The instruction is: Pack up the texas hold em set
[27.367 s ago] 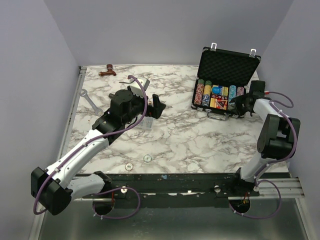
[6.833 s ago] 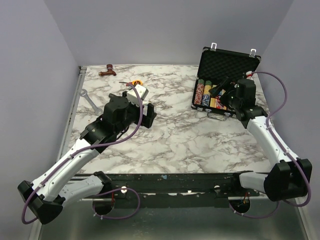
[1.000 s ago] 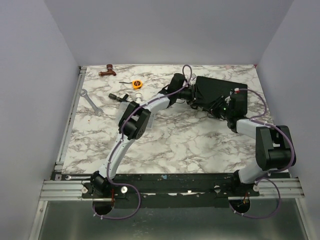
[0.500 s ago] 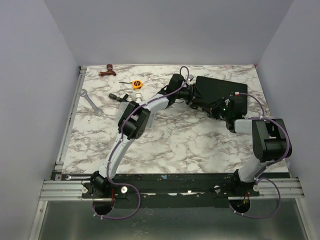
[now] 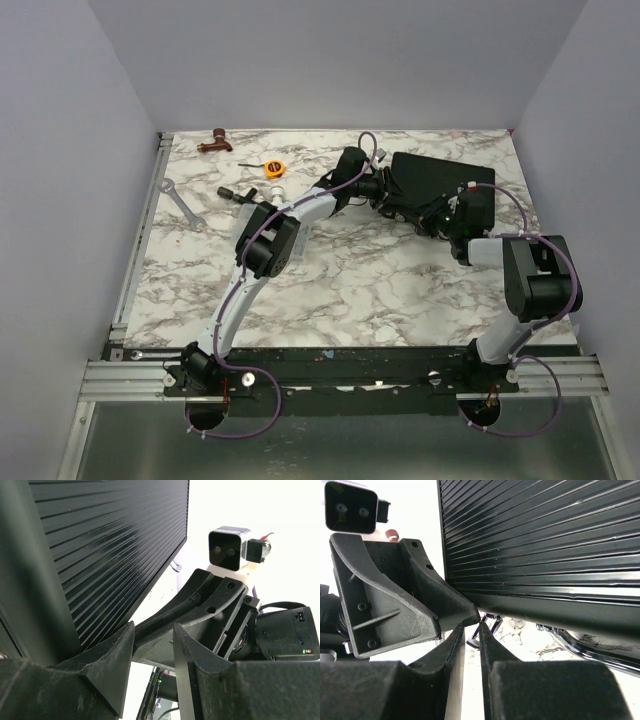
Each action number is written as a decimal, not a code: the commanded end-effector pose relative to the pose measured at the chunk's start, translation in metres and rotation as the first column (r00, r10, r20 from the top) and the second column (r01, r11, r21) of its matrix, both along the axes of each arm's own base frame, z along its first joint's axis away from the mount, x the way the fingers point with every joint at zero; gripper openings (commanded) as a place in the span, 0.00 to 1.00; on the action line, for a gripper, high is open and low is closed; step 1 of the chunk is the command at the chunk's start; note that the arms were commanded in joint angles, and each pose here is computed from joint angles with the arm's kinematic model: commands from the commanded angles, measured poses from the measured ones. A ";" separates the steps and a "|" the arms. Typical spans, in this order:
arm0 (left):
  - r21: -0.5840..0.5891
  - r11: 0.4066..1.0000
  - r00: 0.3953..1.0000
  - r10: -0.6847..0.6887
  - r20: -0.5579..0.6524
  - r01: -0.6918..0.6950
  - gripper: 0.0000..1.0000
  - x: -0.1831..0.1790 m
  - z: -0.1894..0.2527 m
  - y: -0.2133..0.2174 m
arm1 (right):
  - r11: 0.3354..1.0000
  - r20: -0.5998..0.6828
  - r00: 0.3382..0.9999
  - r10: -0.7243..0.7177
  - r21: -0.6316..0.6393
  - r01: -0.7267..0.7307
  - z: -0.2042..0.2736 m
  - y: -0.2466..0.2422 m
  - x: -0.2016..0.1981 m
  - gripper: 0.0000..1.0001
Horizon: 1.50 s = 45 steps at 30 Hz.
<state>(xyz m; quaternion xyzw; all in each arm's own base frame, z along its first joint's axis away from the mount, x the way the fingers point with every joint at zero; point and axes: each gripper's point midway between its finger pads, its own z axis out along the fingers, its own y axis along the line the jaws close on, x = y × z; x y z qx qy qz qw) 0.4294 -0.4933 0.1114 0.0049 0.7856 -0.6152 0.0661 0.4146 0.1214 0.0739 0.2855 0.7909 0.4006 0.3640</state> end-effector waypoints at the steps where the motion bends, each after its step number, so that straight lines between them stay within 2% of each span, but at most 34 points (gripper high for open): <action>1: 0.029 1.000 0.999 0.003 -0.051 -0.002 0.37 0.000 -0.013 0.001 | 0.987 -0.253 0.967 -0.009 -0.157 -0.032 -0.079 -0.011 -0.043 0.17; 5: 0.027 1.000 0.999 0.003 -0.052 -0.001 0.37 0.000 -0.013 0.001 | 0.975 -0.334 0.943 -0.006 -0.209 -0.068 -0.098 -0.011 -0.054 0.17; 9: 0.027 1.000 0.999 0.002 -0.054 -0.001 0.37 0.000 -0.013 0.001 | 0.938 -0.404 0.915 -0.003 -0.319 -0.138 -0.112 -0.005 -0.064 0.16; 13: 0.020 1.000 0.997 0.001 -0.073 0.001 0.37 -0.001 -0.013 0.000 | 0.899 -0.468 0.881 -0.071 -0.413 -0.148 -0.120 -0.011 -0.079 0.12; 21: 0.000 1.000 0.995 -0.004 -0.100 0.004 0.37 -0.001 -0.014 -0.002 | 0.906 -0.495 0.864 -0.087 -0.400 -0.138 -0.121 -0.012 -0.097 0.12; 26: 0.003 1.000 0.996 -0.015 -0.093 0.015 0.38 -0.002 -0.013 -0.003 | 0.930 -0.405 0.914 -0.024 -0.345 -0.128 -0.086 0.001 -0.074 0.13; 29: 0.009 1.000 0.996 -0.016 -0.089 0.016 0.38 -0.002 -0.014 -0.002 | 0.974 -0.330 0.944 0.027 -0.205 -0.100 -0.062 0.006 -0.062 0.19; 32: 0.008 1.000 0.996 -0.018 -0.086 0.018 0.38 -0.002 -0.013 -0.003 | 0.991 -0.272 0.962 0.036 -0.113 -0.070 -0.050 0.004 -0.054 0.32; 40: 0.017 1.000 0.997 -0.021 -0.075 0.022 0.39 -0.003 -0.013 -0.004 | 0.981 -0.179 0.984 0.016 -0.188 -0.050 -0.019 -0.004 -0.032 0.34; 43: 0.022 0.999 0.997 -0.023 -0.072 0.025 0.40 -0.004 -0.013 -0.004 | 0.951 -0.125 0.989 -0.075 -0.307 0.033 0.006 -0.032 -0.030 0.45; 45: 0.019 1.000 0.997 -0.022 -0.070 0.024 0.41 -0.003 -0.012 -0.004 | 0.921 -0.103 0.980 -0.171 -0.371 0.122 0.024 -0.064 -0.034 0.55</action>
